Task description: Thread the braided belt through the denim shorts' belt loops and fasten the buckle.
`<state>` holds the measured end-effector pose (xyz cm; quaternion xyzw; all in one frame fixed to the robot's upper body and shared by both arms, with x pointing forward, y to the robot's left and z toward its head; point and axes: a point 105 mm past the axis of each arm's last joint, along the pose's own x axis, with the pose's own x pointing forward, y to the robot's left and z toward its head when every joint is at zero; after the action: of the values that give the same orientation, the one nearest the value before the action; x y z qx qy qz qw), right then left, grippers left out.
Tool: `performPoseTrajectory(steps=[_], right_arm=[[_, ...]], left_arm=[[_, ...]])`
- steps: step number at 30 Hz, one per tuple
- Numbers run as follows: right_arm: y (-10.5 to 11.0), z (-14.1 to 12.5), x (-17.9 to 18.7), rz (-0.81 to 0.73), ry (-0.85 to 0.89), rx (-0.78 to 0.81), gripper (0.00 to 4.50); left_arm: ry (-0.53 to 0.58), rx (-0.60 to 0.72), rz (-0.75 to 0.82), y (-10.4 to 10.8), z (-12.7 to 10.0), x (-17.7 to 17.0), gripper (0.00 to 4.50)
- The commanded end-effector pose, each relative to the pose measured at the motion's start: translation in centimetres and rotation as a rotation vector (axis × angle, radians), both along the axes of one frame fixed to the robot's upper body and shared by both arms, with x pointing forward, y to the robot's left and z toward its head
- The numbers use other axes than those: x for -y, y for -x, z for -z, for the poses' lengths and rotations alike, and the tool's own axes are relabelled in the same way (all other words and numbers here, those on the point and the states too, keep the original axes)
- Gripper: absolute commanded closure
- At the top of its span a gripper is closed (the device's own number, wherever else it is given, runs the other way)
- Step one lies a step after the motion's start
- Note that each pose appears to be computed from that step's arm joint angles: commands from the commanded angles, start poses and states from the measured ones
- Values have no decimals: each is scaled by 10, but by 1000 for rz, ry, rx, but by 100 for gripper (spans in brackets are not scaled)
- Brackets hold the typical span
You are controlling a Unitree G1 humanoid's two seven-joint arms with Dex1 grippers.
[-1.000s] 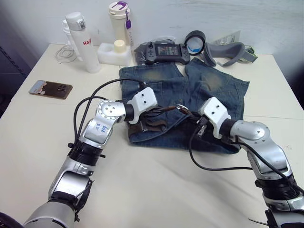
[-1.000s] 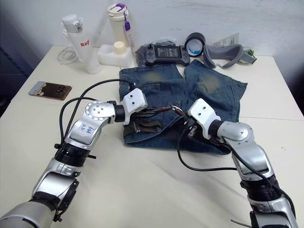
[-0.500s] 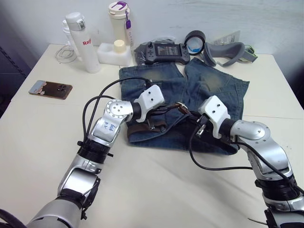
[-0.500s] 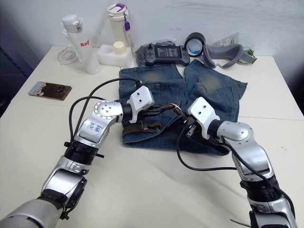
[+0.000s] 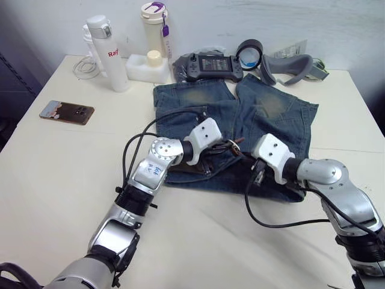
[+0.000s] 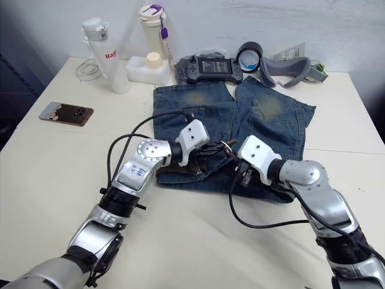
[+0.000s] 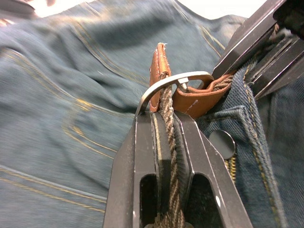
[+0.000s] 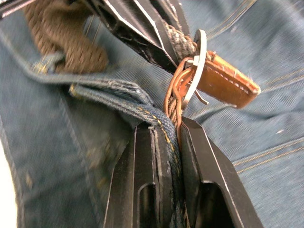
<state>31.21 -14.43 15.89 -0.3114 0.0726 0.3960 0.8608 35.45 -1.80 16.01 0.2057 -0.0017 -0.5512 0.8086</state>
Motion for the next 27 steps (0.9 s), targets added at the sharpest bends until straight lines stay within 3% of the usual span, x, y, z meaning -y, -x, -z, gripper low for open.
performPoseTrajectory(steps=[1, 3, 9, 13, 19, 26, 27], right_arm=[[13, -19, -3, -114, -3, 21, 365], [14, -27, 12, -116, 14, 7, 292], [16, -77, 45, -134, 23, 19, 7], [4, -90, 42, -153, 70, 104, 2], [-16, -59, 39, -215, 322, 186, 2], [-27, -51, 35, -261, 355, 240, 2], [-27, -50, 33, -270, 358, 243, 25]], left_arm=[[27, 73, 117, 19, -15, 30, 450], [24, 74, 115, 19, -14, 29, 450], [15, 76, 117, 20, -11, 24, 450], [18, 83, 126, 21, -13, 26, 450], [28, 97, 140, 22, -18, 30, 450], [24, 103, 151, 24, -19, 31, 450], [24, 102, 153, 24, -18, 32, 450]])
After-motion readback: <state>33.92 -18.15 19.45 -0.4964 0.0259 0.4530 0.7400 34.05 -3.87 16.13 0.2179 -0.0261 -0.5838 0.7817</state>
